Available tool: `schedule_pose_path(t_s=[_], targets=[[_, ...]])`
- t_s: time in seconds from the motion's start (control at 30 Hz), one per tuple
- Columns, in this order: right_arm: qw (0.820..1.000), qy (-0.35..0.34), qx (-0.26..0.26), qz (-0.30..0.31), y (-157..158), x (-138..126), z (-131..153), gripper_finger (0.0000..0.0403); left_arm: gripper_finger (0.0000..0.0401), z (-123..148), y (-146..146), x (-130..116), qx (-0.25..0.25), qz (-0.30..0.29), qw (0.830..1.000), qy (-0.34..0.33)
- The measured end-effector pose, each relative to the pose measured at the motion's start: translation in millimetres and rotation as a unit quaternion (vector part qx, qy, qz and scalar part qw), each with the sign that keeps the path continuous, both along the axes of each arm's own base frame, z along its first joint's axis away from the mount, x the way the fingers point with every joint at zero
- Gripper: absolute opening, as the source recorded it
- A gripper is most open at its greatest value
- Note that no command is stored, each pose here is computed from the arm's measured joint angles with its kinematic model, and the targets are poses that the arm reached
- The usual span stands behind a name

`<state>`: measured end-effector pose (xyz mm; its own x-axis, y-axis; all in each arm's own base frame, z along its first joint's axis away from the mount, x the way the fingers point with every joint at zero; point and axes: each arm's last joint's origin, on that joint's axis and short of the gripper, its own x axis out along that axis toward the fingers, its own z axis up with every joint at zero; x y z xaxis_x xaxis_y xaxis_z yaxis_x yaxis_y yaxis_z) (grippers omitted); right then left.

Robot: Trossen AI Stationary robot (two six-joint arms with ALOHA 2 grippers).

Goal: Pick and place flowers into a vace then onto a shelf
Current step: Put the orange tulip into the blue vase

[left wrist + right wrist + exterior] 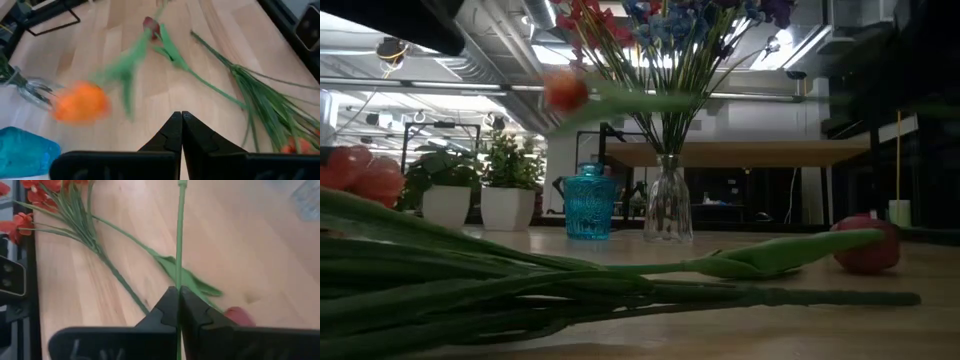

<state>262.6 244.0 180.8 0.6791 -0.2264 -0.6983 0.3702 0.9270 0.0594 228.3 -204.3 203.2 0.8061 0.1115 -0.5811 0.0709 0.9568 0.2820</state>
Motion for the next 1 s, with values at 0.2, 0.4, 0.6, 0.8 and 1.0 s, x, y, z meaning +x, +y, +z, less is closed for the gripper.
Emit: schedule_pose_path(t_s=[0.2,0.4,0.6,0.8,1.0], targets=[[0.999,0.003,-0.026,0.030,-5.0,-4.4,14.9,0.0000,0.0001,3.7,1.9,-8.9,-0.038,0.010,0.999,0.018],[0.997,0.008,-0.041,0.064,-13.0,-1.9,28.0,0.0000,0.0001,1.3,15.9,-22.7,-0.077,0.004,0.997,-0.010],[0.995,0.008,-0.049,0.091,-25.3,3.8,42.1,0.0000,0.0002,-11.2,33.2,-38.6,-0.113,-0.006,0.991,-0.071],[0.991,0.005,-0.069,0.114,-37.8,16.7,42.4,0.0000,0.0002,-23.6,39.5,-44.1,-0.109,-0.028,0.988,-0.108],[0.987,-0.070,-0.021,0.140,-71.8,14.3,26.6,0.0000,0.0002,-25.1,40.5,-45.0,-0.098,-0.034,0.989,-0.109]])
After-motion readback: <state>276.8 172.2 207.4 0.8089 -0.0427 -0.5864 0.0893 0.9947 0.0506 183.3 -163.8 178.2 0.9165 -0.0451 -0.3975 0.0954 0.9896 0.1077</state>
